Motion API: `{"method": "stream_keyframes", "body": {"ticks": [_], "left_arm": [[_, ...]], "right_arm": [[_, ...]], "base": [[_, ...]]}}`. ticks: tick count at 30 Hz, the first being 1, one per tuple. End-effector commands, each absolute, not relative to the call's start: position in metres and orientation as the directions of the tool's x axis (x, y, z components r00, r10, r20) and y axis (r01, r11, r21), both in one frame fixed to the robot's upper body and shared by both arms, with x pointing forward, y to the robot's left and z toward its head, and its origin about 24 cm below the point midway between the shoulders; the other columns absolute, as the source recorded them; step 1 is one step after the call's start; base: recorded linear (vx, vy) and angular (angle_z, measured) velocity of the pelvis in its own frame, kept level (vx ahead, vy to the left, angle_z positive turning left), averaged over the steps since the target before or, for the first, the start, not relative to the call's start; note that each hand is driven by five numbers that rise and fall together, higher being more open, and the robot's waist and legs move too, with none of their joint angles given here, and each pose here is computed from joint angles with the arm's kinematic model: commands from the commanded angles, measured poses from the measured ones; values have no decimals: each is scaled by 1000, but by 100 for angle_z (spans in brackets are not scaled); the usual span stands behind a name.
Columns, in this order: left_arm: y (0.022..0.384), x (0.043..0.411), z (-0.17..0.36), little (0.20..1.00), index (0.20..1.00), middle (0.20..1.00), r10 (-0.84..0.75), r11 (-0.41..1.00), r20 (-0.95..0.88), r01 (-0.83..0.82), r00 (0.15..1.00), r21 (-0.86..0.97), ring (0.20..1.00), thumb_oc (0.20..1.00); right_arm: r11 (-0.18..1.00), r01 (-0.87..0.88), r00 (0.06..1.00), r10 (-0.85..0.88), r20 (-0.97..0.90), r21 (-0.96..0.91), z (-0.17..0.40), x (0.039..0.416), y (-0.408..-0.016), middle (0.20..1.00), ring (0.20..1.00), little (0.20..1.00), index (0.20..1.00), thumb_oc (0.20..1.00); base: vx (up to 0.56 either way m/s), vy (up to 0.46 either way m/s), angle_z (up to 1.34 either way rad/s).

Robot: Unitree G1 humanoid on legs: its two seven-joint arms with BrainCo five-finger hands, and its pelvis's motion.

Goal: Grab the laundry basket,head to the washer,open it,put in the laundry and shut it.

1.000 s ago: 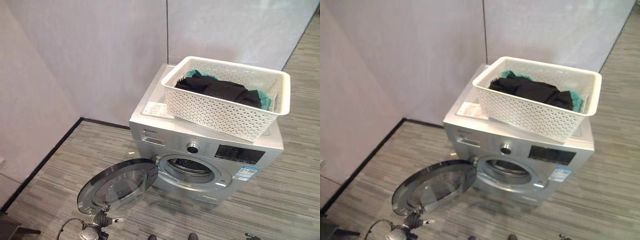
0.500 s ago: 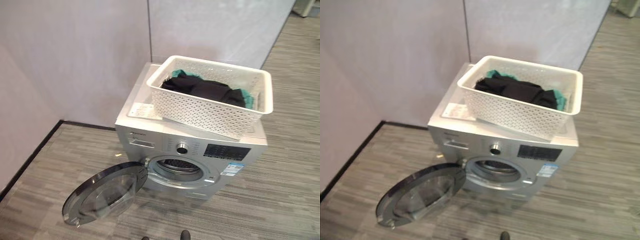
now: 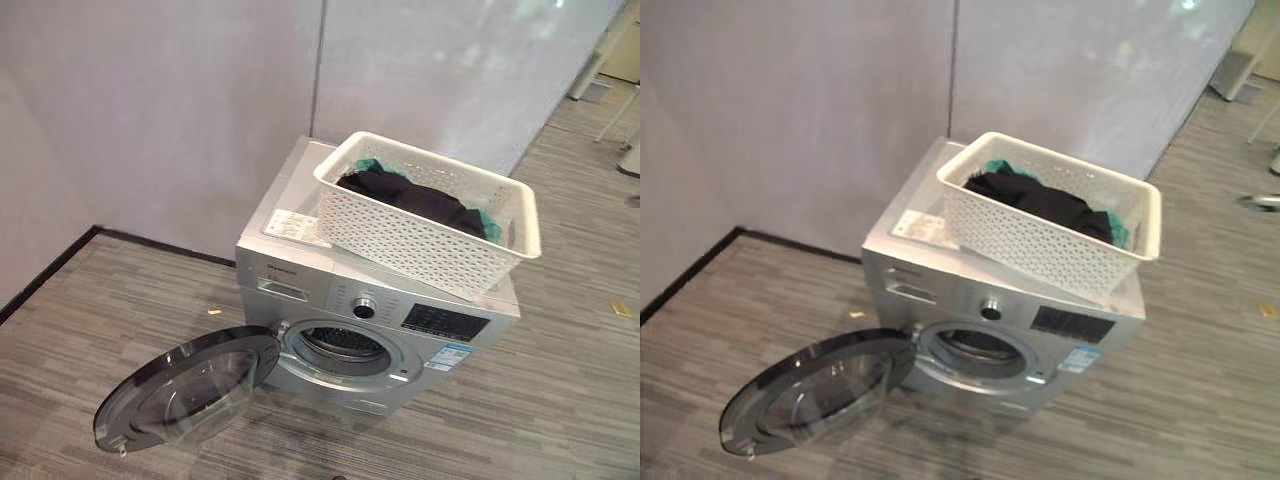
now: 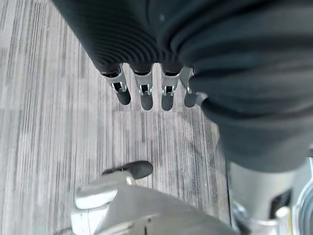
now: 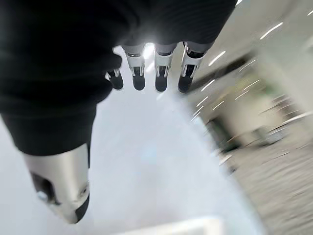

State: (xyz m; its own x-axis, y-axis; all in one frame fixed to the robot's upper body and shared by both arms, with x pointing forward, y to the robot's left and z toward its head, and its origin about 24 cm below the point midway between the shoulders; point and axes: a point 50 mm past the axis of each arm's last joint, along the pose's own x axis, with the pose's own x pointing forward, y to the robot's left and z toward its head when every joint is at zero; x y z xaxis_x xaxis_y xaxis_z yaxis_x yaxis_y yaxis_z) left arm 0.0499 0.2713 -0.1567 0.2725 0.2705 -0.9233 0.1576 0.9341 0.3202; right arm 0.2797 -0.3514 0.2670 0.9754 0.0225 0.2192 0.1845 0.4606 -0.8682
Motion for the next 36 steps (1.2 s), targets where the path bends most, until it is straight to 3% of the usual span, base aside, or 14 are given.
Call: {"method": "stream_keyframes", "body": {"ticks": [1, 4, 6, 15, 18, 21, 25, 33, 36], "left_arm": [[300, 45, -148, 1000, 1000, 1000, 333, 916, -912, 147, 238, 373, 1000, 1000], [302, 36, -148, 1000, 1000, 1000, 330, 920, -921, 149, 206, 362, 1000, 1000], [306, 27, -148, 1000, 1000, 1000, 322, 926, -931, 149, 170, 347, 1000, 1000], [304, 23, -149, 1000, 1000, 1000, 306, 936, -939, 129, 154, 326, 1000, 1000], [300, 33, -149, 1000, 1000, 1000, 293, 939, -937, 126, 188, 319, 1000, 1000], [297, 43, -149, 1000, 1000, 1000, 284, 938, -933, 139, 220, 319, 1000, 1000], [289, 61, -150, 1000, 1000, 1000, 274, 932, -922, 161, 272, 324, 1000, 1000], [275, 94, -147, 1000, 1000, 1000, 262, 903, -885, 225, 386, 365, 1000, 1000], [270, 100, -148, 1000, 1000, 1000, 256, 895, -878, 244, 406, 373, 1000, 1000]], "right_arm": [[400, 119, 988, 45, 149, -909, 296, 284, -352, 1000, 1000, 1000, 1000, 1000], [345, 7, 1000, 25, 17, -939, 292, 304, -350, 1000, 1000, 1000, 1000, 1000], [241, -166, 984, -22, -177, -956, 279, 318, -347, 1000, 1000, 1000, 1000, 1000], [230, -269, 948, -111, -299, -935, 255, 310, -367, 1000, 1000, 1000, 1000, 1000], [235, -297, 931, -143, -335, -925, 239, 306, -376, 1000, 1000, 1000, 1000, 1000], [210, -279, 924, -206, -321, -937, 237, 306, -385, 1000, 1000, 1000, 1000, 1000], [140, -106, 951, -275, -142, -984, 249, 316, -388, 1000, 1000, 1000, 1000, 1000], [-51, 32, 976, -213, 43, -998, 256, 338, -362, 1000, 1000, 1000, 1000, 1000], [-45, 101, 981, -164, 107, -994, 261, 343, -349, 1000, 1000, 1000, 1000, 1000]], "base": [[-9, -4, 15], [1, 3, 19], [7, 16, 23], [13, 6, 10], [31, 38, -6], [8, 28, -9], [0, 29, -19], [-8, 11, -7], [30, 12, 8]]}}
